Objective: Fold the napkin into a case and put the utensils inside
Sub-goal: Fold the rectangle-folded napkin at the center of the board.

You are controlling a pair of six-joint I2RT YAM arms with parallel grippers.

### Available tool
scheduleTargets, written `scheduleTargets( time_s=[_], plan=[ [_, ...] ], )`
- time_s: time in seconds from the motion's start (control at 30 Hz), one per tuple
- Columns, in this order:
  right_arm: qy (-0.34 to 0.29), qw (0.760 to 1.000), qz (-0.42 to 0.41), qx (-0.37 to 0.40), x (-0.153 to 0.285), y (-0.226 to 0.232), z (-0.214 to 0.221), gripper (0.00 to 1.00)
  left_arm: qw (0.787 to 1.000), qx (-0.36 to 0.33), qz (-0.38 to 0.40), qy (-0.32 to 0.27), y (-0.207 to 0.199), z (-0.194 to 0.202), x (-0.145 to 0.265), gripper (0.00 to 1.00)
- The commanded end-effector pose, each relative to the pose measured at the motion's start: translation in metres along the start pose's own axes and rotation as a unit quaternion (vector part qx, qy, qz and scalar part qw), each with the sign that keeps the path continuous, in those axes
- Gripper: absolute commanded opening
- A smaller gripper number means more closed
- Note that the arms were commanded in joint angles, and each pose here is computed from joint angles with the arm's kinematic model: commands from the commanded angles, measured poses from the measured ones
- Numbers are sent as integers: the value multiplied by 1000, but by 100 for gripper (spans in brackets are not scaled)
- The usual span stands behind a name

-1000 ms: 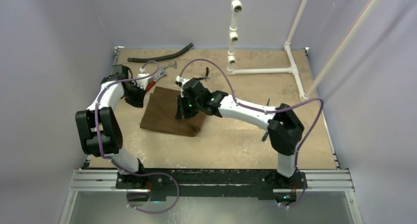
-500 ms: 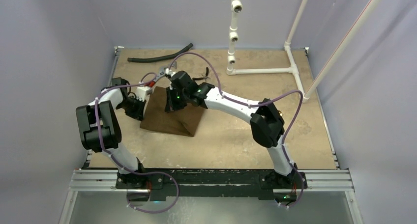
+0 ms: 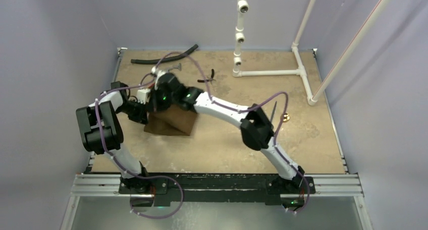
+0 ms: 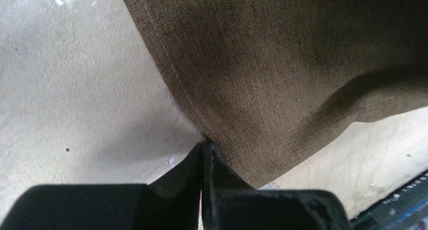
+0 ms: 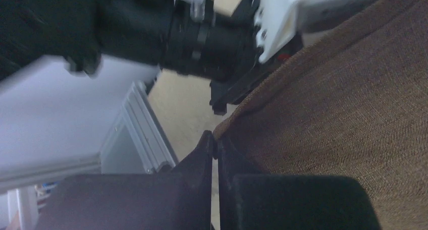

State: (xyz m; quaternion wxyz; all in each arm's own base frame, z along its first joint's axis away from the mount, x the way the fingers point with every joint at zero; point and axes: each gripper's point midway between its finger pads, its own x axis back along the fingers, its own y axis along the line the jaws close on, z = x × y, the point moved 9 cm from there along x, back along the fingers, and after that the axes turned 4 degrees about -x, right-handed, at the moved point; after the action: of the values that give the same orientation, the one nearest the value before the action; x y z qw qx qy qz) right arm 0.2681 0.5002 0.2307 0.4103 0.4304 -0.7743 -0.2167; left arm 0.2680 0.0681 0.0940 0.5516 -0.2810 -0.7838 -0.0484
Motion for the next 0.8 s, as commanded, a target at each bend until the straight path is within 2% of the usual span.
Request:
scheduleTargets(
  time_s=[0.0,0.13,0.17,0.2,0.23,0.27,0.33,0.37,0.43,0.57,0.67,0.77],
  plan=[
    [142,989,-30,33,-35,0,70,0,999,25,27,-10,10,4,-1,0],
    [179,984,-15,18,-29,-24,101,0,1000,21,9,-15,16,3,4,0],
    [184,983,-14,13,-24,-29,106,6,1000,21,6,-16,17,3,5,0],
    [184,983,-11,11,-21,-32,107,18,1000,20,5,-19,17,2,7,0],
    [182,983,-9,11,-18,-33,103,35,1000,20,4,-21,18,0,8,0],
    [176,984,-14,12,-14,-31,98,45,1000,21,3,-23,18,-2,10,0],
    [155,987,-36,17,-6,-22,85,61,999,22,3,-31,19,-7,15,0],
    [142,988,-52,21,-2,-16,76,66,999,23,2,-35,20,-9,19,0],
    [122,989,-76,28,11,-8,59,69,999,22,1,-43,21,-14,26,0],
    [60,989,-131,40,54,2,19,69,998,25,-4,-61,24,-23,45,0],
    [4,998,-49,49,74,-22,-11,64,997,25,6,-71,23,-28,53,0],
    [-10,995,74,67,75,-63,-30,64,996,39,25,-74,25,-30,49,0]
  ],
)
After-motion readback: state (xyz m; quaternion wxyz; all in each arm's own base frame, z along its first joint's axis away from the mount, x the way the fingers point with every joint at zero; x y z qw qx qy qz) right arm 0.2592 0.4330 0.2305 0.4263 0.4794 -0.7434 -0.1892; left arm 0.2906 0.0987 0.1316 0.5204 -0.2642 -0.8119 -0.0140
